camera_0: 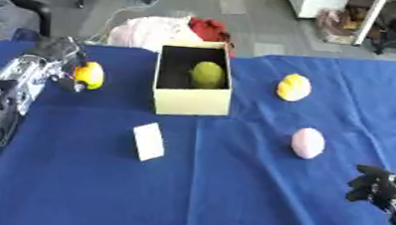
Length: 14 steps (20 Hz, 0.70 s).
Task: Pick up objects on the table and place them in the box.
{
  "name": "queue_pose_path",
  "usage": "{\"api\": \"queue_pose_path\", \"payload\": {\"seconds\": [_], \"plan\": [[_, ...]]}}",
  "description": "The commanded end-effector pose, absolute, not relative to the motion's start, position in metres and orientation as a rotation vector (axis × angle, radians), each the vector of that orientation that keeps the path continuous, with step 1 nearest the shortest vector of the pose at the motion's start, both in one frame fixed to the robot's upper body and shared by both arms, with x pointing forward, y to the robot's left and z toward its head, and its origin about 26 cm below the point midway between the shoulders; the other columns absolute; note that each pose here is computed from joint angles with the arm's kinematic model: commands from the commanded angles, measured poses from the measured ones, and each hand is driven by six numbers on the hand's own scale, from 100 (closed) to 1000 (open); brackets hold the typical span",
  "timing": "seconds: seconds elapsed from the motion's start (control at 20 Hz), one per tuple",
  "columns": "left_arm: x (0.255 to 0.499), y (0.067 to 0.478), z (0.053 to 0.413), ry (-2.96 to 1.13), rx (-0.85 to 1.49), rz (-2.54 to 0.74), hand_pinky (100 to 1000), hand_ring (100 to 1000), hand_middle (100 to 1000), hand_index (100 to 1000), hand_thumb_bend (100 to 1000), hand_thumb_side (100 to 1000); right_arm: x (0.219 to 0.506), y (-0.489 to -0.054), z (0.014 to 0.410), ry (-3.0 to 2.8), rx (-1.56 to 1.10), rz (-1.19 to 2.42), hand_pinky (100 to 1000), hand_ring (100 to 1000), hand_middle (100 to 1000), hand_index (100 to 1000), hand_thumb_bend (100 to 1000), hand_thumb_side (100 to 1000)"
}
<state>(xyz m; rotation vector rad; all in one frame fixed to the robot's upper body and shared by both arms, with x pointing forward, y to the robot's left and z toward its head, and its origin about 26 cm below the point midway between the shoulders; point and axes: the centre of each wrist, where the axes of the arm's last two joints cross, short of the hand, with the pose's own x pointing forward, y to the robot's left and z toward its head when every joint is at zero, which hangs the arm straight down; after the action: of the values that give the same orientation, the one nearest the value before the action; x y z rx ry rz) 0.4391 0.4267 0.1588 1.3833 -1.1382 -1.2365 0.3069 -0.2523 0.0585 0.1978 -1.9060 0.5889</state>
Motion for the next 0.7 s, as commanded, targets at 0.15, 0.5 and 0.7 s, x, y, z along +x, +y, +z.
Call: {"api": "queue_pose_path", "payload": {"seconds": [0.15,0.5,0.7], "plan": [[0.438,0.425,0.198,-1.288,1.461,-1.196,523,329,301,427,343,100,0.308,-0.255,0.066,-1.929,0.180,0.598,657,602,628,837,100,789],[0.433,0.374,0.249,-1.630,1.412,-1.262,529,326,297,420,316,100,0.308,-0.254,0.066,-1.928,0.187,0.604,658,603,628,837,100,777],[0.432,0.344,0.258,-1.722,1.321,-1.337,534,331,304,427,321,100,0.308,-0.254,0.066,-1.926,0.190,0.604,658,603,628,837,100,778]]}}
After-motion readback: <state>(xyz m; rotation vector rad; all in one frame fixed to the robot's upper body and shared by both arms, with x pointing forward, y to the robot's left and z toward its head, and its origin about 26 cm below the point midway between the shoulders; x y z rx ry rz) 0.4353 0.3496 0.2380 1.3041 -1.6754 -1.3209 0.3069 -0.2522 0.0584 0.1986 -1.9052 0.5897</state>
